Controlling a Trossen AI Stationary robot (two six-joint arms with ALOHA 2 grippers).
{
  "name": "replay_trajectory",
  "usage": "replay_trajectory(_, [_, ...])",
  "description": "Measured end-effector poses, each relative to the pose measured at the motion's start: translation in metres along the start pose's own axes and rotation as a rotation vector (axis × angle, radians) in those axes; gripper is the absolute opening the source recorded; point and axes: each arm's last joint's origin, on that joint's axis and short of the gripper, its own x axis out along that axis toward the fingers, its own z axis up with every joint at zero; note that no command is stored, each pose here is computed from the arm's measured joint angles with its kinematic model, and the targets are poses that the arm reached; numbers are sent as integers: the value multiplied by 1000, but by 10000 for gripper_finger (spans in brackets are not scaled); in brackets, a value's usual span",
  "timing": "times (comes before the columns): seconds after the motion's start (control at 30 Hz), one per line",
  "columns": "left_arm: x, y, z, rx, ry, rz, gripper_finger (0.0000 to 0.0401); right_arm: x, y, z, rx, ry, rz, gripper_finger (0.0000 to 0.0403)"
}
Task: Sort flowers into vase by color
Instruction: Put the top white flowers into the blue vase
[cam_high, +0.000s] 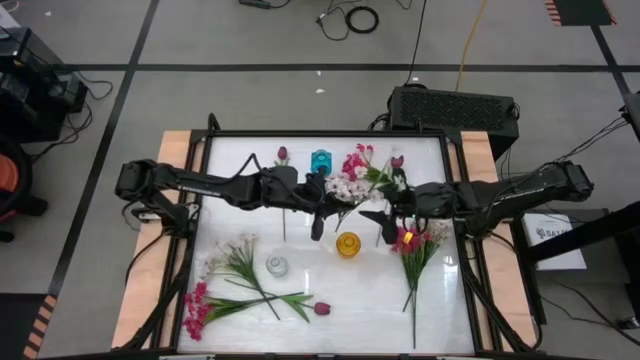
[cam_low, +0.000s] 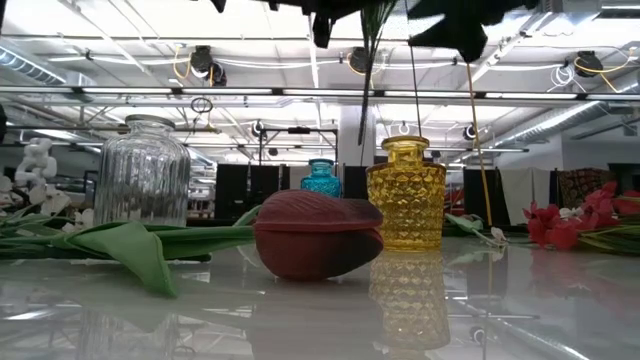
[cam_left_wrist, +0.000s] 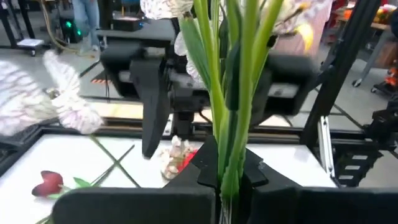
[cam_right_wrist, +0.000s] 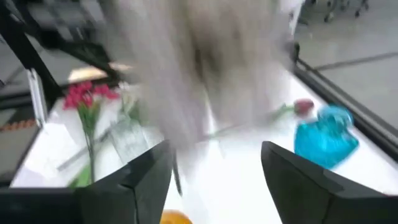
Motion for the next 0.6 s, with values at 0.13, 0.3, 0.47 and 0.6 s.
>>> replay_trajectory(0.13, [-7,2,7,7,-6,10,11,-4,-3,-4,13,43,-28,239])
replay_trajectory(0.3, [-21,15,19,4,-20,61,11,-5,-3,-4,15,42,-28,239])
replay_trajectory(0.47, [-34,35,30,1,-52,123,11,-6,-3,-3,4,40,-27,239])
replay_trajectory(0.6, [-42,55,37,-1,-95,167,12,-6,-3,-4,2,42,-27,239])
